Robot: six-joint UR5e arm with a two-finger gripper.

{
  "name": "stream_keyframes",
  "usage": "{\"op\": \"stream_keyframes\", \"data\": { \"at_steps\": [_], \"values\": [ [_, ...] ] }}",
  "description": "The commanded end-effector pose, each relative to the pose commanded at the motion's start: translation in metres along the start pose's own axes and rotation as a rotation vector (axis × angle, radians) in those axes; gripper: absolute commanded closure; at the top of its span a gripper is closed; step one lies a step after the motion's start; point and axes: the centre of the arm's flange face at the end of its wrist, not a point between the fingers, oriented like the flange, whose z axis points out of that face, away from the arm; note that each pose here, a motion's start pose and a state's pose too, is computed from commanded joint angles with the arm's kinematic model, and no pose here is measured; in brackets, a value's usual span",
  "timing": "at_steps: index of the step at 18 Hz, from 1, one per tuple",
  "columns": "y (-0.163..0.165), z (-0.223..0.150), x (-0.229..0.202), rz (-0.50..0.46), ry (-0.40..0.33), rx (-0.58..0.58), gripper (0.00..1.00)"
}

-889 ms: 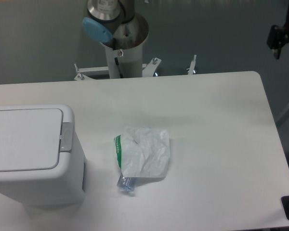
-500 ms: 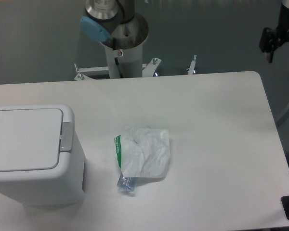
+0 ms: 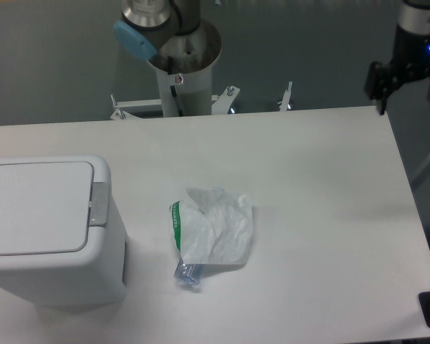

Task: Open the trash can
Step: 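Move the gripper in from the side to above the plastic bag, then move the open gripper over the trash can lid's push button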

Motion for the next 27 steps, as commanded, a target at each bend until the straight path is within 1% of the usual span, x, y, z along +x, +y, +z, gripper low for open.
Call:
{"op": "stream_keyframes", "data": {
  "at_steps": [2,4,6,8,9,11,12,14,16,19,23,25,27],
  "values": [
    [-0.013,0.003,0.031,-0.035,0.018,0.0,0.0],
    [-0.026,0.006,0.065,-0.05,0.037,0.001,0.0],
    [-0.036,0.008,0.097,-0.091,0.054,-0.001,0.0],
    [-0.047,0.003,0.148,-0.132,0.08,0.004,0.0],
    [-0.049,0.0,0.162,-0.148,0.098,0.013,0.0],
    [-0.056,-0.003,0.191,-0.19,0.161,0.027,0.0],
    [-0.058,-0.002,0.2,-0.219,0.174,0.023,0.0],
    [-0.07,-0.012,0.203,-0.23,0.172,0.054,0.0],
    [-0.072,-0.02,0.225,-0.195,0.182,0.065,0.0],
    [-0.069,-0.03,0.236,-0.188,0.189,0.078,0.0],
    [-0.072,-0.031,0.262,-0.198,0.205,0.073,0.0],
    [-0.075,-0.035,0.277,-0.179,0.212,0.105,0.0],
    [-0.075,-0.035,0.296,-0.149,0.229,0.106,0.0]
  ]
}}
